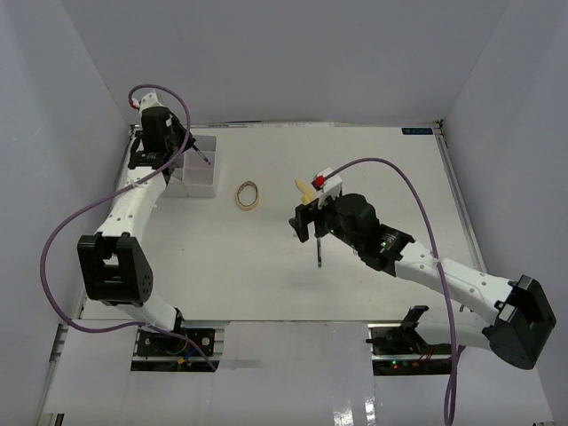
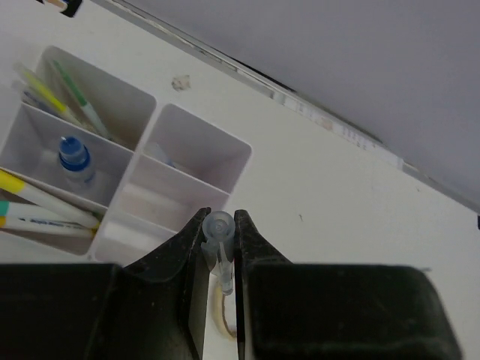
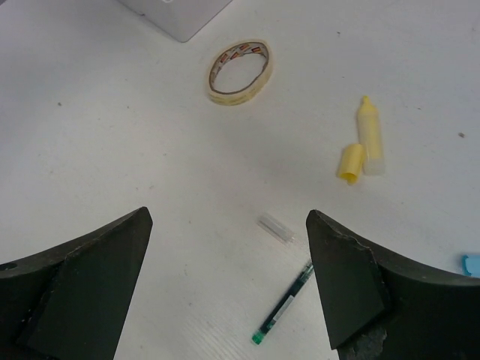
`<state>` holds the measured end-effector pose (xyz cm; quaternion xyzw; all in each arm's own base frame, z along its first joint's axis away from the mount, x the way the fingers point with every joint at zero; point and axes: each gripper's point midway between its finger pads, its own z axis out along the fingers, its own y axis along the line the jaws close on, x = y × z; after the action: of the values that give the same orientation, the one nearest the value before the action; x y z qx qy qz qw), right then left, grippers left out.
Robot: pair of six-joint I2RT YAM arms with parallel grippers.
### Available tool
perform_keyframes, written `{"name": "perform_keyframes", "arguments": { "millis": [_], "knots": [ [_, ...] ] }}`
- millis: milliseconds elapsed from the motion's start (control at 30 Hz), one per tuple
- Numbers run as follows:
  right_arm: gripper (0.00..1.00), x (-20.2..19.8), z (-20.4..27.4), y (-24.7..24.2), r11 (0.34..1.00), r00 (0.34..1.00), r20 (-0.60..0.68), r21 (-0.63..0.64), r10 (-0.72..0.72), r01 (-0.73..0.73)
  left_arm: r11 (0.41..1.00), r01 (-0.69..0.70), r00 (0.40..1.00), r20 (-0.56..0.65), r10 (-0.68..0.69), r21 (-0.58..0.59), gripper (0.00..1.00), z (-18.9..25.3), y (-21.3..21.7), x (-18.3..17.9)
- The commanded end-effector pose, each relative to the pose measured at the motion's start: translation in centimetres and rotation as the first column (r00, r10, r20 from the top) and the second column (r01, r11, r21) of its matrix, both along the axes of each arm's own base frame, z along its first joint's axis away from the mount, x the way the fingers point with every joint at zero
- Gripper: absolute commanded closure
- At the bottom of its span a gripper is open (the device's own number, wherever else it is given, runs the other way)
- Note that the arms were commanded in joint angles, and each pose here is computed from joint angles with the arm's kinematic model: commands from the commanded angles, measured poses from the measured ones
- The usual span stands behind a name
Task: Sort the stationery into containers
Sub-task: Place the pen in the storage box.
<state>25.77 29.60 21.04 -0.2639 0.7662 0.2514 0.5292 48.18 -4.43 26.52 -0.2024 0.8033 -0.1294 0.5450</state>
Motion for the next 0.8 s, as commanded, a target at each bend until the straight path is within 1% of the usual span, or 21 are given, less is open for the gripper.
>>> {"name": "perform_keyframes", "arguments": {
  "millis": [0,133,267,333,367,400,467,567,600,667,767],
  "knots": [
    [0.1,0.3,-0.6,-2.5,0.996,0.996,0.042,-0.046,-0.076,0.078,0.995,-0.102,0.991,0.085,0.1,0.022,0.94,2.4,3.0,2.5],
    [0.1,-0.1,-1.7,-4.2,0.991,0.994,0.045,-0.079,-0.102,0.106,0.99,-0.136,0.985,0.113,0.134,0.019,0.93,2.4,4.1,5.3],
    [0.1,-0.6,-2.6,-4.9,0.99,0.994,0.034,-0.095,-0.1,0.103,0.987,-0.159,0.976,0.151,0.157,0.003,0.92,2.5,4.9,6.6],
    [0.1,-1.0,-3.0,-5.0,0.991,0.996,0.027,-0.099,-0.09,0.092,0.984,-0.177,0.965,0.193,0.176,-0.01,0.92,3.2,5.2,7.0],
    [0.1,-1.1,-3.3,-5.1,0.991,0.996,0.022,-0.1,-0.09,0.091,0.984,-0.18,0.966,0.189,0.179,-0.01,0.92,2.7,5.2,7.1],
    [0.1,-1.2,-3.5,-5.2,0.99,0.996,0.018,-0.103,-0.09,0.092,0.983,-0.183,0.957,0.225,0.182,-0.017,0.91,3.4,5.3,7.5],
    [0.1,-1.3,-3.8,-5.3,0.99,0.996,0.013,-0.107,-0.089,0.09,0.981,-0.191,0.957,0.22,0.191,-0.021,0.9,3.0,5.4,7.9],
    [0.1,-1.4,-4.0,-5.4,0.99,0.996,0.004,-0.107,-0.091,0.091,0.984,-0.18,0.964,0.195,0.179,-0.016,0.85,1.4,5.2,8.9],
    [0.1,-1.4,-4.1,-5.4,0.99,0.996,-0.002,-0.11,-0.093,0.093,0.985,-0.174,0.969,0.177,0.174,-0.014,0.82,0.5,5.1,9.3],
    [0.1,-1.5,-4.2,-5.5,0.989,0.995,-0.009,-0.111,-0.097,0.096,0.986,-0.167,0.975,0.15,0.167,-0.011,0.8,-1.0,4.9,9.7],
    [0.1,-1.6,-4.4,-5.4,0.989,0.995,-0.018,-0.111,-0.097,0.095,0.989,-0.15,0.98,0.128,0.15,-0.013,0.73,-2.1,4.6,9.9]
  ]
}}
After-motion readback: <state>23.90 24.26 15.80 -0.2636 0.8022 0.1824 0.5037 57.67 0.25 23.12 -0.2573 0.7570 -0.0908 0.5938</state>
